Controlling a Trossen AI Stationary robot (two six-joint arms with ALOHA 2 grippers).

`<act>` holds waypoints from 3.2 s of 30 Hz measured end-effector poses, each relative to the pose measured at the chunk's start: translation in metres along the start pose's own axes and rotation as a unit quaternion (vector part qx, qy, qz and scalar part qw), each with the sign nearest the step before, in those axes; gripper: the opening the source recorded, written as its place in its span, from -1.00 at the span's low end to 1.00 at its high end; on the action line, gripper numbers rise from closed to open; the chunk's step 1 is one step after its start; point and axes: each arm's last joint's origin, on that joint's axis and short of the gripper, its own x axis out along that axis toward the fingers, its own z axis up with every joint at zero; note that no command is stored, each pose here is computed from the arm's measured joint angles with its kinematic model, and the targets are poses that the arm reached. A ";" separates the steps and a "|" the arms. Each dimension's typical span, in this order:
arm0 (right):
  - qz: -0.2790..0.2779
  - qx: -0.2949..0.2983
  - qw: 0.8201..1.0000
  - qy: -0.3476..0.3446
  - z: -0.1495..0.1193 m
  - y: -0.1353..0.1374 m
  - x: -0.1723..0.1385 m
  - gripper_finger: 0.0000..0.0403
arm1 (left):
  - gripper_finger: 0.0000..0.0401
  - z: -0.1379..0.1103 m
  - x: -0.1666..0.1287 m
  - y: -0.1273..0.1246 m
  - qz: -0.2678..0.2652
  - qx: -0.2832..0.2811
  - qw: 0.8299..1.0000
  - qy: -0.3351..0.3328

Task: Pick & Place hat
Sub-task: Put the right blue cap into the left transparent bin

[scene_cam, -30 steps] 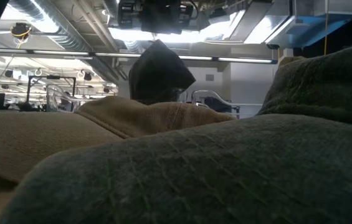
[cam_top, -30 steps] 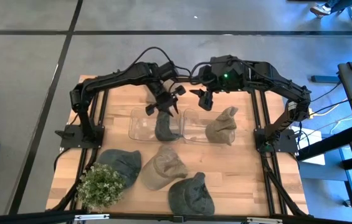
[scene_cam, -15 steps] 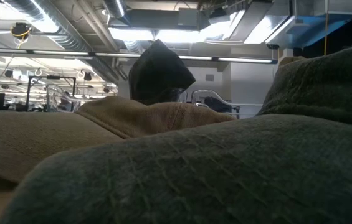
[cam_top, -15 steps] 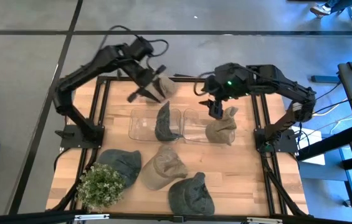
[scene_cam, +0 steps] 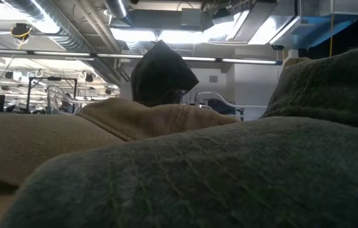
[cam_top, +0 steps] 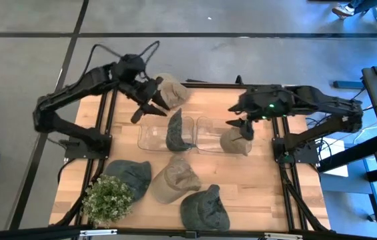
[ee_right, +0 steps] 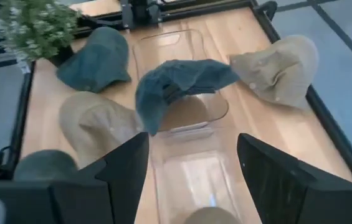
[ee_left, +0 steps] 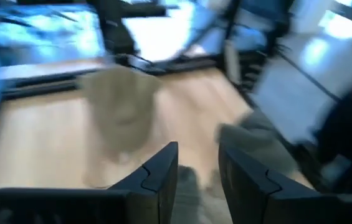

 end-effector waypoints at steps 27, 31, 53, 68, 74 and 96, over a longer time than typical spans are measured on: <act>0.117 0.194 0.960 0.163 -0.071 0.122 0.017 0.22 | -0.46 -0.038 0.022 -0.074 0.069 0.033 0.974 -0.215; 0.102 0.273 0.933 0.212 -0.091 0.161 0.032 0.22 | -0.46 -0.038 0.024 -0.078 0.060 0.034 0.975 -0.212; -0.095 0.407 0.865 0.277 -0.212 0.263 0.133 0.22 | -0.46 -0.041 0.032 -0.103 -0.004 0.035 0.981 -0.189; -0.157 0.427 0.846 0.278 -0.232 0.259 0.179 0.22 | -0.46 -0.040 0.032 -0.103 -0.006 0.027 0.982 -0.189; -0.151 0.428 0.845 0.282 -0.244 0.265 0.195 0.22 | -0.45 -0.040 0.032 -0.103 -0.006 0.026 0.982 -0.189; -0.214 0.373 0.840 0.331 -0.258 0.259 0.199 -0.89 | -0.45 -0.041 0.032 -0.103 -0.006 0.025 0.982 -0.187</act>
